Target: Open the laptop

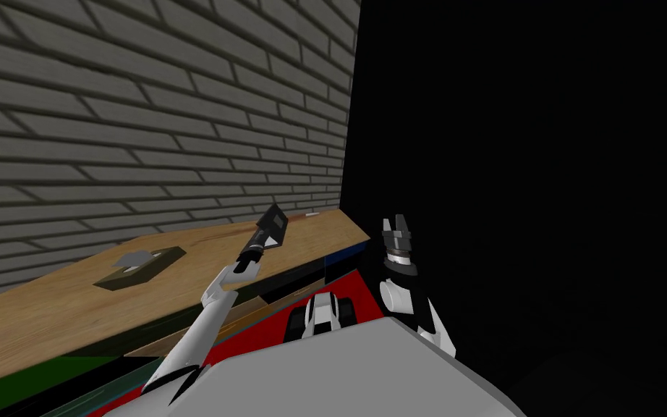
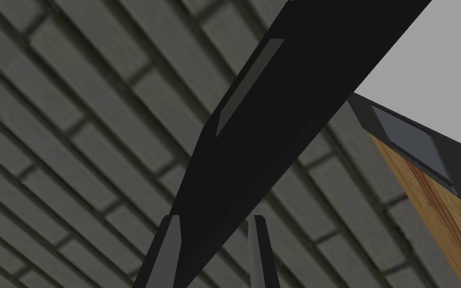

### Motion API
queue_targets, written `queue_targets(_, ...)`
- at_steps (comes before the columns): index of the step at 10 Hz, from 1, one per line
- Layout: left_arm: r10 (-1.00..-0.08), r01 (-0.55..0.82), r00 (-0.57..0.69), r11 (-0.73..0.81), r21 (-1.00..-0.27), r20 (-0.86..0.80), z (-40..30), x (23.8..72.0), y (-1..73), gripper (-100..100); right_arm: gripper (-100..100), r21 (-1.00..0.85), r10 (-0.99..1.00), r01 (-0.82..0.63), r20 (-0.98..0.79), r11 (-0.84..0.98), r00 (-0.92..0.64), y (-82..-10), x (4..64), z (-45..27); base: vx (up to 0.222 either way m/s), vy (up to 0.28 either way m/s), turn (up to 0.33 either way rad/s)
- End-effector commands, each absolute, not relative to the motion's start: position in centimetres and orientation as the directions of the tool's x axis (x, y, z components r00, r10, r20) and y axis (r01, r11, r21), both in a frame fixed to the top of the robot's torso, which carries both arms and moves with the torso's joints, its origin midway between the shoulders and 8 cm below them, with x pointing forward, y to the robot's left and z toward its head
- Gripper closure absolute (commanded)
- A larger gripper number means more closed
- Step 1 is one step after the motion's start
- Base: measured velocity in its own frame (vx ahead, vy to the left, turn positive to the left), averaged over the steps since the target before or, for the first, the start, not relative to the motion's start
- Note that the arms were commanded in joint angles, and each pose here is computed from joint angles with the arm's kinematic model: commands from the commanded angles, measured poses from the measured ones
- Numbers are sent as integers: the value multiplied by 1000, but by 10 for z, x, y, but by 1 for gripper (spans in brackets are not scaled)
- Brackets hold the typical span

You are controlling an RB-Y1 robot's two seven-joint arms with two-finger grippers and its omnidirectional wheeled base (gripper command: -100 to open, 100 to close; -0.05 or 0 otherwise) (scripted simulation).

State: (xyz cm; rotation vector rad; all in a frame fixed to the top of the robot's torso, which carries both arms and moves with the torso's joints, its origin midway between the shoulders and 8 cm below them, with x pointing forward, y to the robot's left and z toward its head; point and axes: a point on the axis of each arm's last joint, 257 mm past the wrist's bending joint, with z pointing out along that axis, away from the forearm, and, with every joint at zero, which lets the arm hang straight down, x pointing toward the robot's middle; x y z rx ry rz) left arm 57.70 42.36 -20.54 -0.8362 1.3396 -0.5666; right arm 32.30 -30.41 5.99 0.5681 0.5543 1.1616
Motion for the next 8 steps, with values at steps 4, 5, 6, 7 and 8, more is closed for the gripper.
queue_targets(4,-804,-125,166,557,-821,-571,-220,591,439,100,0,671,948,-681,-110,293,300,-304,323,60,-47,-6,-10)
queue_targets(5,-820,-69,193,537,-841,-540,-193,606,444,100,0,671,948,-681,-110,293,300,-304,323,60,-62,-6,-20)
queue_targets(6,-822,-88,187,532,-842,-538,-203,606,446,100,0,671,948,-681,-110,293,300,-304,323,60,-59,-4,-29)
queue_targets(7,-824,-117,178,525,-843,-538,-218,603,450,100,0,671,948,-681,-110,293,300,-304,323,60,-17,3,-6)
queue_targets(8,-837,-52,208,507,-860,-506,-186,616,454,100,0,671,948,-681,-110,293,300,-304,323,60,-60,0,-11)
